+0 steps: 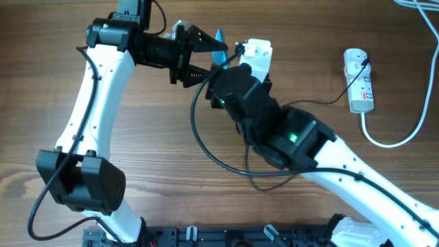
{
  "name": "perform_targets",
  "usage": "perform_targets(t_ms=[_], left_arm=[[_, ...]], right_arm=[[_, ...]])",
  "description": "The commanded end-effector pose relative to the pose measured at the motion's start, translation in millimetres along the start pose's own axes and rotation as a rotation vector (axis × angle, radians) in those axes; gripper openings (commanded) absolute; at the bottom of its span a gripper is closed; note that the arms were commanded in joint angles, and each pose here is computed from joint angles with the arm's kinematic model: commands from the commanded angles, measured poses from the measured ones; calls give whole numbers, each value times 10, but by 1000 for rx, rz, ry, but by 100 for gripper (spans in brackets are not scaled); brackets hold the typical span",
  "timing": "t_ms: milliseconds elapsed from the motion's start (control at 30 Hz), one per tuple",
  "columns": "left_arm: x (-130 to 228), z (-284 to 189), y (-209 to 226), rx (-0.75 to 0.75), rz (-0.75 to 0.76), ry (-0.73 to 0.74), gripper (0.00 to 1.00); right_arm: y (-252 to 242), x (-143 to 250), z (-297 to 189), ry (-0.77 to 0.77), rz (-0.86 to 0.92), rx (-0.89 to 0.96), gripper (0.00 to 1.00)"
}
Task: Plug charger to phone and switch on socket
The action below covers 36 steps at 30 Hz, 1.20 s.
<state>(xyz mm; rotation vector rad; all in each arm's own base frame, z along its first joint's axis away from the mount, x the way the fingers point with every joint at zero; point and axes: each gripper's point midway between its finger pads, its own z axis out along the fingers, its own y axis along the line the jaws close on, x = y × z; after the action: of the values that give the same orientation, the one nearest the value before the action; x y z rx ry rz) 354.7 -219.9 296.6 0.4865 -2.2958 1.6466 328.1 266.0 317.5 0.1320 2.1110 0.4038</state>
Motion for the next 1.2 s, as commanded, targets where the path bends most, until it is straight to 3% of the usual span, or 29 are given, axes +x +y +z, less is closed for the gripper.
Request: perform_targets(t_ms=[0, 33, 100, 167, 300, 533, 667, 800, 867, 900, 933, 1067, 1167], left_arm=[[112, -14, -124, 40, 23, 38, 66], [111, -15, -124, 40, 23, 37, 66], [112, -14, -124, 40, 23, 38, 66], [111, -14, -124, 40, 23, 37, 66], [112, -14, -125, 40, 23, 38, 67], [112, -14, -124, 40, 20, 38, 68], [111, -14, -125, 40, 20, 38, 69], [111, -14, -125, 40, 20, 38, 70], [111, -14, -125, 40, 21, 37, 75], [110, -14, -125, 40, 21, 37, 94], [107, -14, -128, 41, 25, 36, 100], [103, -13, -131, 42, 28, 35, 100], [103, -14, -131, 41, 28, 35, 97]], right_arm=[[51, -59, 24, -16, 8, -4, 64], [55, -63, 25, -18, 9, -6, 58], [43, -77, 25, -25, 10, 2, 55], [32, -87, 23, -31, 10, 8, 41], [51, -104, 22, -38, 16, 0, 27], [81, -120, 21, -42, 25, -14, 18], [88, -114, 23, -39, 26, -17, 6], [114, -102, 21, -30, 41, -32, 5], [120, -96, 21, -25, 98, -36, 5], [119, -97, 18, -24, 165, -37, 4], [119, -105, 9, -24, 271, -40, 4], [98, -184, -83, -35, 635, -57, 4], [5, -292, -198, -72, 1003, -59, 4]])
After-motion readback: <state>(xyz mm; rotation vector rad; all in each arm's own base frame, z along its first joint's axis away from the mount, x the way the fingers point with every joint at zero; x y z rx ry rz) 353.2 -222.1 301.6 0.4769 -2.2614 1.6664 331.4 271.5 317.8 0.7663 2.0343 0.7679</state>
